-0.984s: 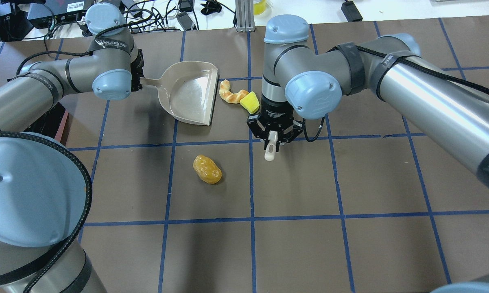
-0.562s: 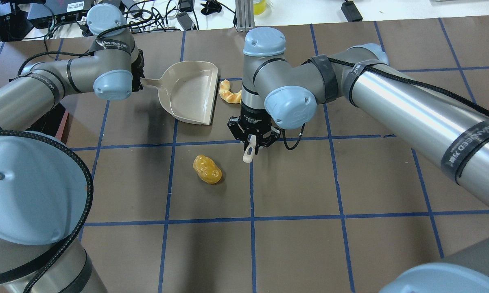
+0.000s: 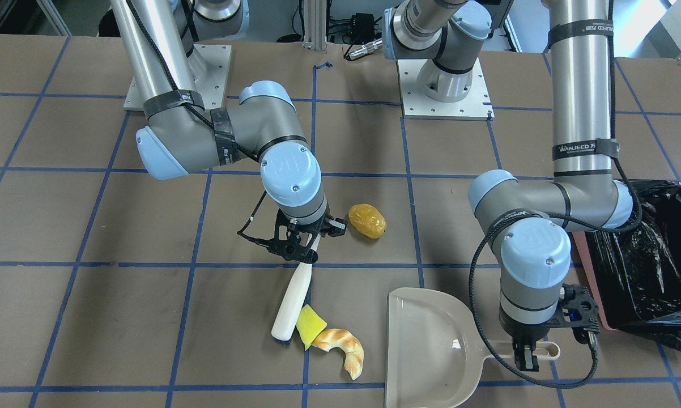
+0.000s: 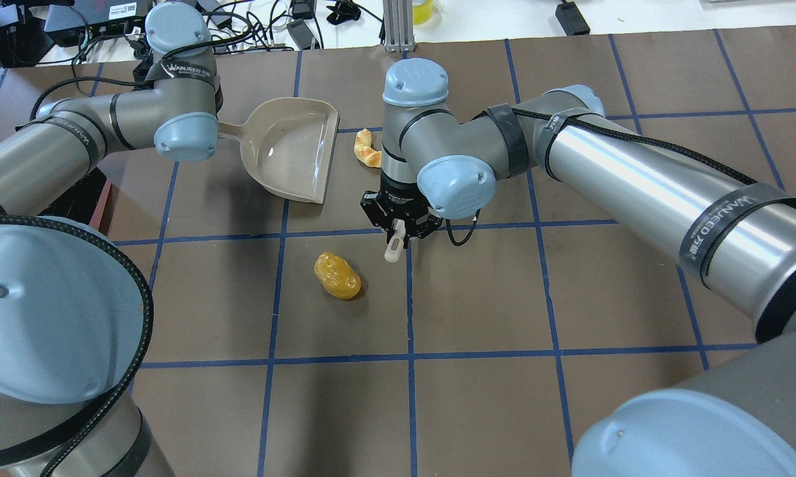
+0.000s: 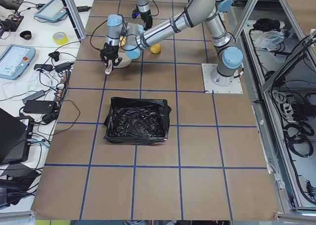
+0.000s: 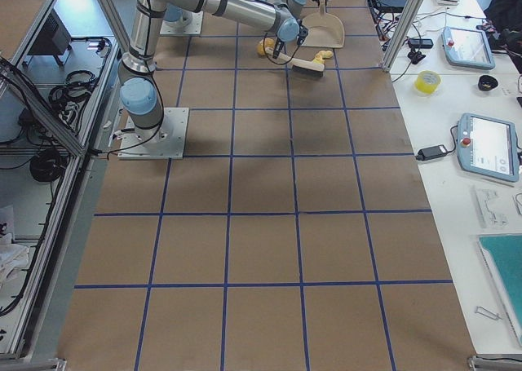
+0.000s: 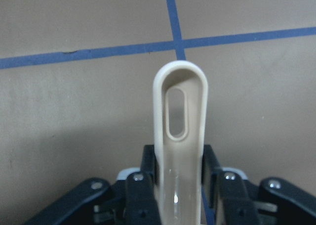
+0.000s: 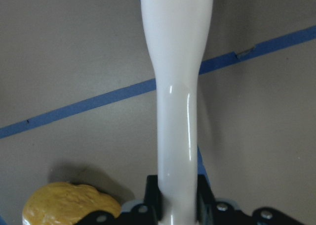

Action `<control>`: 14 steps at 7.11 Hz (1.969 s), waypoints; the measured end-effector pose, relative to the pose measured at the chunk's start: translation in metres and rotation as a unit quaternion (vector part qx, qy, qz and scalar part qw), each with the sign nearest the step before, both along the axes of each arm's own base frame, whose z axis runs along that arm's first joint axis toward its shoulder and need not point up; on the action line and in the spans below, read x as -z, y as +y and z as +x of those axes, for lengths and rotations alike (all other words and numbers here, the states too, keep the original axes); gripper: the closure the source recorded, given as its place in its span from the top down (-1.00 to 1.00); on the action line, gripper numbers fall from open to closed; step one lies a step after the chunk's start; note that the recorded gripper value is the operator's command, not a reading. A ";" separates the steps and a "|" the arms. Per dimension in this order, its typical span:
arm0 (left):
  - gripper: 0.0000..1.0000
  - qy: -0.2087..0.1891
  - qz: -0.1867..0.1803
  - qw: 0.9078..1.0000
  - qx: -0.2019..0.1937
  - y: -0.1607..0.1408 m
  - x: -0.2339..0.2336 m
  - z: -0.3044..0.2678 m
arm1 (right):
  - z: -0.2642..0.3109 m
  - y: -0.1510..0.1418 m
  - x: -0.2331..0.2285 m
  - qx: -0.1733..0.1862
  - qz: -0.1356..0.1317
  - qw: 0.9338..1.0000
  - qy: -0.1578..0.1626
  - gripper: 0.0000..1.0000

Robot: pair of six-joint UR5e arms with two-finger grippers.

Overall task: Sweep and dump trash into bin
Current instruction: 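Sweep the bread and sponge into the dustpan with the right gripper's brush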

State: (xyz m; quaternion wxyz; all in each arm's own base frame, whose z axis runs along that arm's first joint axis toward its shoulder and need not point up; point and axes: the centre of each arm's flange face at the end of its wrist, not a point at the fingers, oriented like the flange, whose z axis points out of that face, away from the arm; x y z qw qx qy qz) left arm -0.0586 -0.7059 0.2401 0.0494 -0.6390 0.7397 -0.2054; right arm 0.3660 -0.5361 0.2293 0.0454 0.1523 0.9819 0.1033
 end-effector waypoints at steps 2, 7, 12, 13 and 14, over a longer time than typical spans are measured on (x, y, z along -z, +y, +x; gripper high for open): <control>-1.00 -0.039 0.010 0.999 0.008 0.003 0.007 -0.021 | 0.001 -0.001 0.003 -0.001 -0.001 1.000 -0.002 -1.00; -1.00 -0.047 0.012 0.999 0.011 0.004 0.011 -0.028 | 0.042 -0.023 0.008 -0.037 -0.011 0.997 -0.066 -1.00; -1.00 -0.047 0.012 0.999 0.010 0.003 0.015 -0.029 | 0.108 -0.036 -0.004 -0.118 -0.021 0.977 -0.174 -1.00; -1.00 -0.047 0.011 0.999 0.011 0.003 0.015 -0.030 | 0.108 -0.039 -0.006 -0.119 -0.016 0.979 -0.164 -1.00; -1.00 -0.046 0.009 0.999 0.014 0.003 0.014 -0.030 | 0.101 -0.037 -0.013 -0.119 -0.006 0.983 -0.137 -1.00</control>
